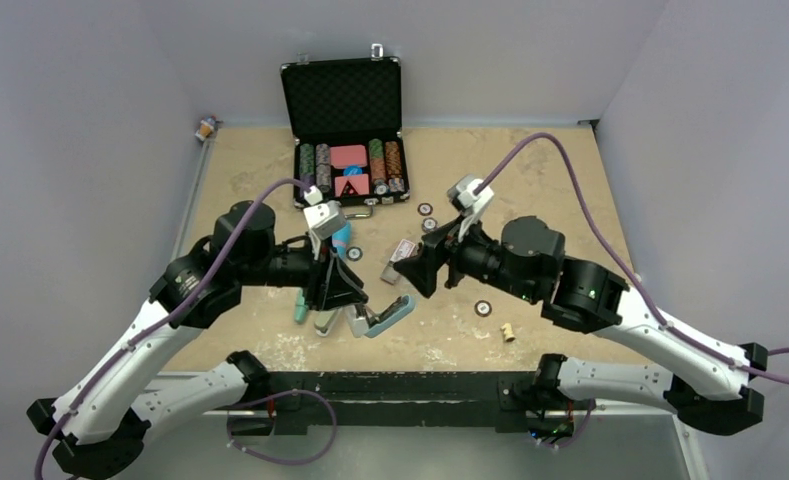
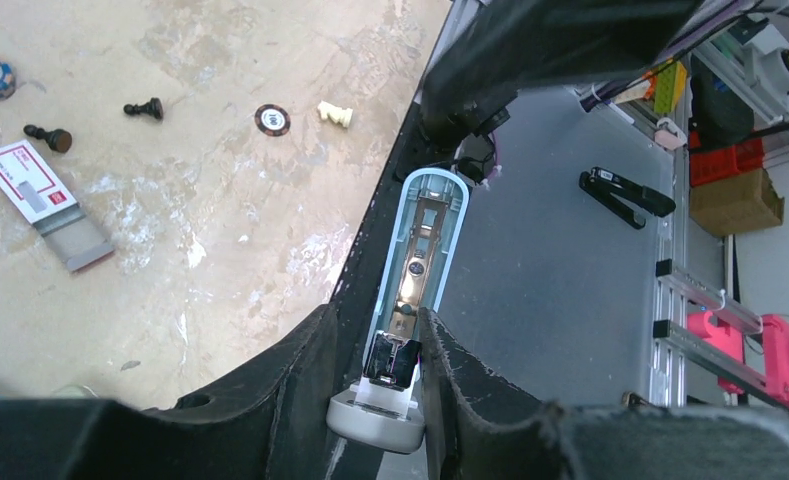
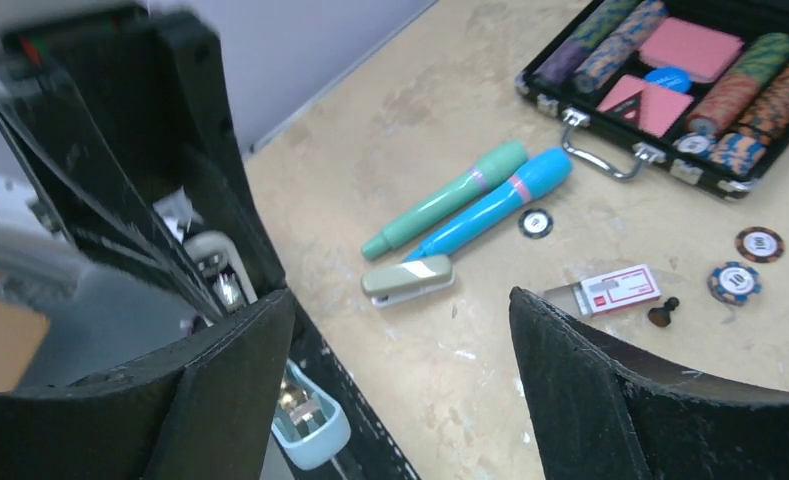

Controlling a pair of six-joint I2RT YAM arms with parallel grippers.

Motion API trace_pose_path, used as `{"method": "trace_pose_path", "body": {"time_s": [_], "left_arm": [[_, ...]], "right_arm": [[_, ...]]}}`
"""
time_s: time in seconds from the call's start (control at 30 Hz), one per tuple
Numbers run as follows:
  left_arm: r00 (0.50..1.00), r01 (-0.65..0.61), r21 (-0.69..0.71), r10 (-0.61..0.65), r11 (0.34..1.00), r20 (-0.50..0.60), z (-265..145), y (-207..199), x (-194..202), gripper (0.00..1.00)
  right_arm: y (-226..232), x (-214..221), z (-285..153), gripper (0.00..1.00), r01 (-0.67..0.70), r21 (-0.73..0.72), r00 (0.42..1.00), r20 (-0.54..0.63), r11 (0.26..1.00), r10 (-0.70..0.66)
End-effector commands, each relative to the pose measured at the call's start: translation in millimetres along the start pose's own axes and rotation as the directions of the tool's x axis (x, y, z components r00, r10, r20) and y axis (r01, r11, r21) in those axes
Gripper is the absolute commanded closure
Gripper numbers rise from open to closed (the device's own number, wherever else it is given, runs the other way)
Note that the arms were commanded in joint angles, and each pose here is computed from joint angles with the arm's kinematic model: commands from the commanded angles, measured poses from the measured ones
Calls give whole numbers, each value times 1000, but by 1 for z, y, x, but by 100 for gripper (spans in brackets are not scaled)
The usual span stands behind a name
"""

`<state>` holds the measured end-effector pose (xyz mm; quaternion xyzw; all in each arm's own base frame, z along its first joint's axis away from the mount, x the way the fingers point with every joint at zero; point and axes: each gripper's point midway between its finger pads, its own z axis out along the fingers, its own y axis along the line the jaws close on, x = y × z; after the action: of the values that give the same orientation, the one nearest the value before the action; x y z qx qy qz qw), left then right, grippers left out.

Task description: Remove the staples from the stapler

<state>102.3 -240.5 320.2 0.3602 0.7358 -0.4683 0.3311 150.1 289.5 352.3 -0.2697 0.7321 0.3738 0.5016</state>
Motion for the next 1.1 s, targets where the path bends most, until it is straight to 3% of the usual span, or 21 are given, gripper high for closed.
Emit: {"method": "trace_pose_path", "body": {"time_s": [0.0,0.3,0.47,0.67,0.87,1.07], "left_arm": [[997,72,-48,-71,996,37,3,6,-14,100],[987,163,-205,-157,965,46,5,34,-12,100],[968,252,-316,-231,915,101,2,54,-21,100],[924,382,-377,-341,844,173,-3,64,-43,100],[910,413,-422,-385,807,154,0,74,-43,100],[910,414,-443,-376,796,174,-2,79,-43,100]], "right_arm": [[-4,-54,-15,17,-146,24,978,155,989,141],[5,-24,6,20,-208,-13,977,43,978,209],[12,-22,4,16,-259,-52,965,26,964,261],[-42,-5,12,19,-384,135,918,-47,914,393],[-51,12,26,23,-397,174,903,-100,901,418],[-57,4,34,24,-406,189,902,-71,894,425]]}}
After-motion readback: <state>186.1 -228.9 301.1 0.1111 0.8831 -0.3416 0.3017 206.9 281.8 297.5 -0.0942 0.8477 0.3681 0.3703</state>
